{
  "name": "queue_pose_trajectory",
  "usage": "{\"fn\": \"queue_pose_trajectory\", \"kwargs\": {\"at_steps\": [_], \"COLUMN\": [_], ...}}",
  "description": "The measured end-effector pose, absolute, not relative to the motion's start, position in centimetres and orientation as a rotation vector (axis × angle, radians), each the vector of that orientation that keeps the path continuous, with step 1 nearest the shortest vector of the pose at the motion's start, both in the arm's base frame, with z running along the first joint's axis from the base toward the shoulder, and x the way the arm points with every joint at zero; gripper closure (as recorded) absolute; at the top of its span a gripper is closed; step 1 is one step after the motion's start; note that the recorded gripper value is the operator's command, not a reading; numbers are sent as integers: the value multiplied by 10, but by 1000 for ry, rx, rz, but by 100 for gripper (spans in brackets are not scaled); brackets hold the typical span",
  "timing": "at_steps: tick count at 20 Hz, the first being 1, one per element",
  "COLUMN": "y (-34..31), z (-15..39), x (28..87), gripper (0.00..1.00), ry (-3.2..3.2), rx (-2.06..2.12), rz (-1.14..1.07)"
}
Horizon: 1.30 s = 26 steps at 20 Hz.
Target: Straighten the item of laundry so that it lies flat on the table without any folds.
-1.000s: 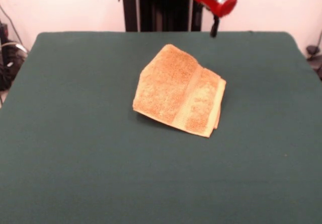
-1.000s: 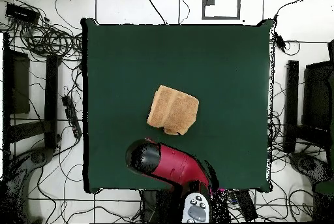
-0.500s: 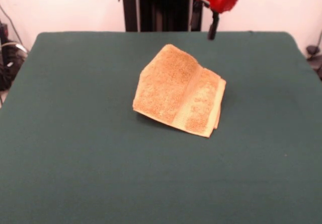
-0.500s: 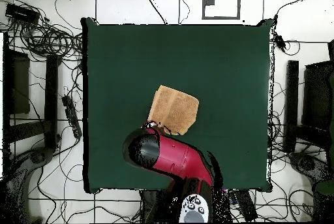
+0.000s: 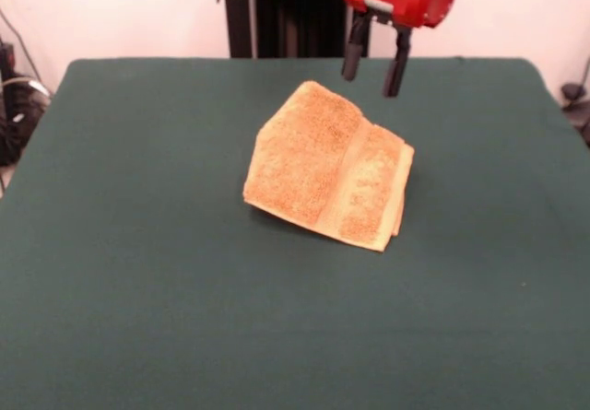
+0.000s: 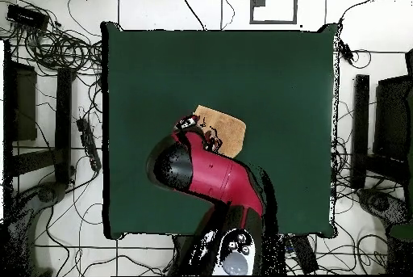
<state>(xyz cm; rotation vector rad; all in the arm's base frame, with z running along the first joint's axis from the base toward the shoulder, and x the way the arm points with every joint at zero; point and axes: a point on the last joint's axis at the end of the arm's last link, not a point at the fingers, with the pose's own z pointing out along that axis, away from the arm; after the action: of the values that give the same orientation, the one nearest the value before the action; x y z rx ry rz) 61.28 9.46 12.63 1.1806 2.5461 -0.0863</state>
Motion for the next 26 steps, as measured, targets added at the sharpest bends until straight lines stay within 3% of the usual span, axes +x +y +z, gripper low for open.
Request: {"fn": "queue_pose_trajectory", "kwargs": {"at_steps": [12,26], "y": [96,55], "z": [142,46], "x": [670,689], "gripper": [0,0], "ry": [2435,2318], "rx": [1060,979], "rz": [-58,-73]}}
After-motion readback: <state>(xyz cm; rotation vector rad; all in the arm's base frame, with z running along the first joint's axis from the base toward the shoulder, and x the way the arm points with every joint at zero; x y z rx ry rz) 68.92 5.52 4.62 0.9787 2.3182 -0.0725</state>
